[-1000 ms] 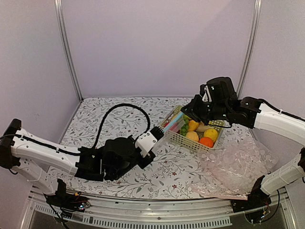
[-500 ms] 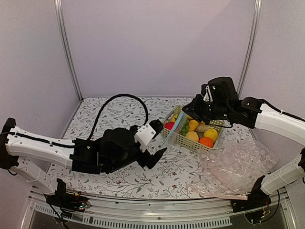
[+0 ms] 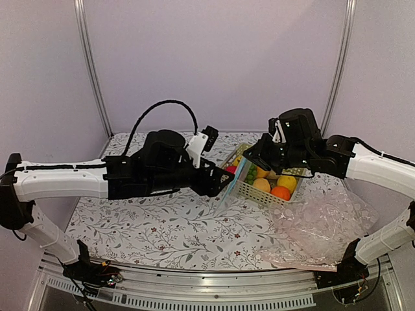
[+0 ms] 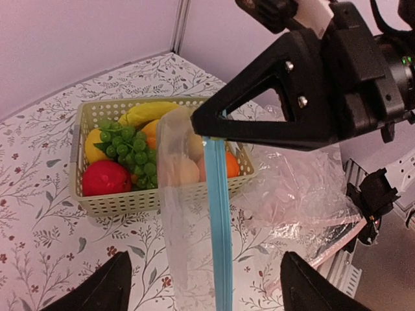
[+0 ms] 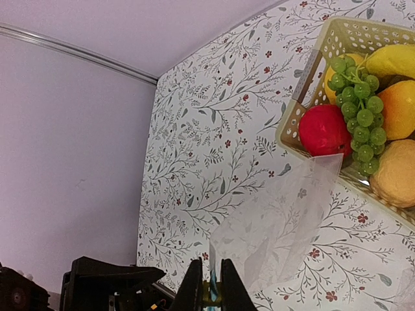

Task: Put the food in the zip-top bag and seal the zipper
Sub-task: Pass from the right arm to the left

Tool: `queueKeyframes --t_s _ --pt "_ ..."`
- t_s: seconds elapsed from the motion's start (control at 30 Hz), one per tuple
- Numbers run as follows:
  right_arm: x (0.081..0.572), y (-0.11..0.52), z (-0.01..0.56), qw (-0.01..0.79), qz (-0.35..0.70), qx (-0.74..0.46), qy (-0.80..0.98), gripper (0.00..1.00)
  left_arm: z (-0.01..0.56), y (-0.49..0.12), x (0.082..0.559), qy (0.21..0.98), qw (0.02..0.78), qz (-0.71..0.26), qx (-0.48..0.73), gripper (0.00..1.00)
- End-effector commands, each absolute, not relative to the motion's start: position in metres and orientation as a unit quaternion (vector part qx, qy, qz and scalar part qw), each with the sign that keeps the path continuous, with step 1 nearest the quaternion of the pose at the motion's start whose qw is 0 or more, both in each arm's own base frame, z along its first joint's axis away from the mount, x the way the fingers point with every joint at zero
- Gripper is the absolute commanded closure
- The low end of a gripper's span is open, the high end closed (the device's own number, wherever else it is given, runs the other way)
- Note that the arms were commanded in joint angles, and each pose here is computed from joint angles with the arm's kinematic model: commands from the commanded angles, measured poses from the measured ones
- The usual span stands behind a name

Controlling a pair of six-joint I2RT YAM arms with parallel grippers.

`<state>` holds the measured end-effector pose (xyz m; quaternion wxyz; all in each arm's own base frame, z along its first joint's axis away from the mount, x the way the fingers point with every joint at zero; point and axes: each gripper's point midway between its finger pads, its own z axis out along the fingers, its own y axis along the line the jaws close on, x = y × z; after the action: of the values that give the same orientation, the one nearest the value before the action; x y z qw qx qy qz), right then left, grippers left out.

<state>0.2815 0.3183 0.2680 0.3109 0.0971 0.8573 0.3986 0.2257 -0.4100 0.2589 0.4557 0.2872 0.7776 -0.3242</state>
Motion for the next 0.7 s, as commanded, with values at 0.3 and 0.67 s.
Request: queueKeyframes --t_s 0.3,0.67 --pt "0.279 0.32 0.276 0.317 0.404 0.085 0.854 0.92 0.225 -0.427 0.229 0.806 0.399 -0.32 0.298 0.3" --pt "0.278 0.32 0.278 0.317 0.406 0.082 0.853 0.92 0.22 -0.425 0.242 0.814 0.409 -0.297 0.286 0.49"
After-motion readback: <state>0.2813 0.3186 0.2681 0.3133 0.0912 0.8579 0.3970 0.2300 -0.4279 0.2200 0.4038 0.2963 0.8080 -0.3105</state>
